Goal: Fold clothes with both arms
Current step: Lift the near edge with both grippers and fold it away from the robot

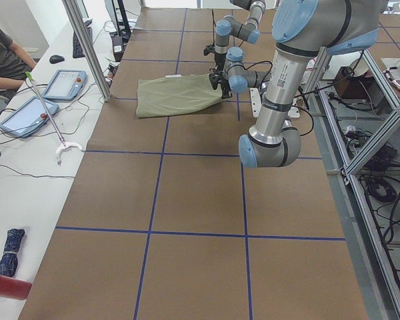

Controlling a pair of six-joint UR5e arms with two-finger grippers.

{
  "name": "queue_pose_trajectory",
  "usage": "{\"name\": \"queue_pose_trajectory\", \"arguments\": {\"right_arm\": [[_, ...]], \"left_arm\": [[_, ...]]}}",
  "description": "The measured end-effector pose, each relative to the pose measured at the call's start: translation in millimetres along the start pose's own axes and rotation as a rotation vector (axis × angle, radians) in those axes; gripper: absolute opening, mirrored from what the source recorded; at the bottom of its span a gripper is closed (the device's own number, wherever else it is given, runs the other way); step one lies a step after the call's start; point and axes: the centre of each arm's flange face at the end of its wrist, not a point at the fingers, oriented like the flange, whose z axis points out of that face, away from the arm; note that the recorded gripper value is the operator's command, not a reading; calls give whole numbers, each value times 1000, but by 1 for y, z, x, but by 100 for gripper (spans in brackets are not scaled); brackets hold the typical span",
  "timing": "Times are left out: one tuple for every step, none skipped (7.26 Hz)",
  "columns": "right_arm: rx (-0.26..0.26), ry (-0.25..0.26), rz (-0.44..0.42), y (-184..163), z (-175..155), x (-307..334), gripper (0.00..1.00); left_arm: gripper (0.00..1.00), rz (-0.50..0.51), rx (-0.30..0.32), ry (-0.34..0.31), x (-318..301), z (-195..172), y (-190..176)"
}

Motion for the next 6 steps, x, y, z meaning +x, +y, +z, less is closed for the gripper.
{"name": "queue_pose_trajectory", "arguments": {"right_arm": [[-24,-17,-9,16,-10,3,0],[-57,-31,-13,38,-21,10,0],[-94,-41,-24,61,-32,21,0],[-120,-44,-37,77,-39,31,0],[-132,-45,-44,84,-42,35,0],[-127,-44,-45,83,-40,35,0]], "left_arm": [[0,9,-14,-9,-5,-13,12],[0,23,-36,-20,-14,-26,29],[0,38,-59,-37,-20,-39,46],[0,51,-79,-58,-25,-49,61],[0,61,-93,-70,-27,-55,72],[0,64,-95,-74,-26,-55,75]]}}
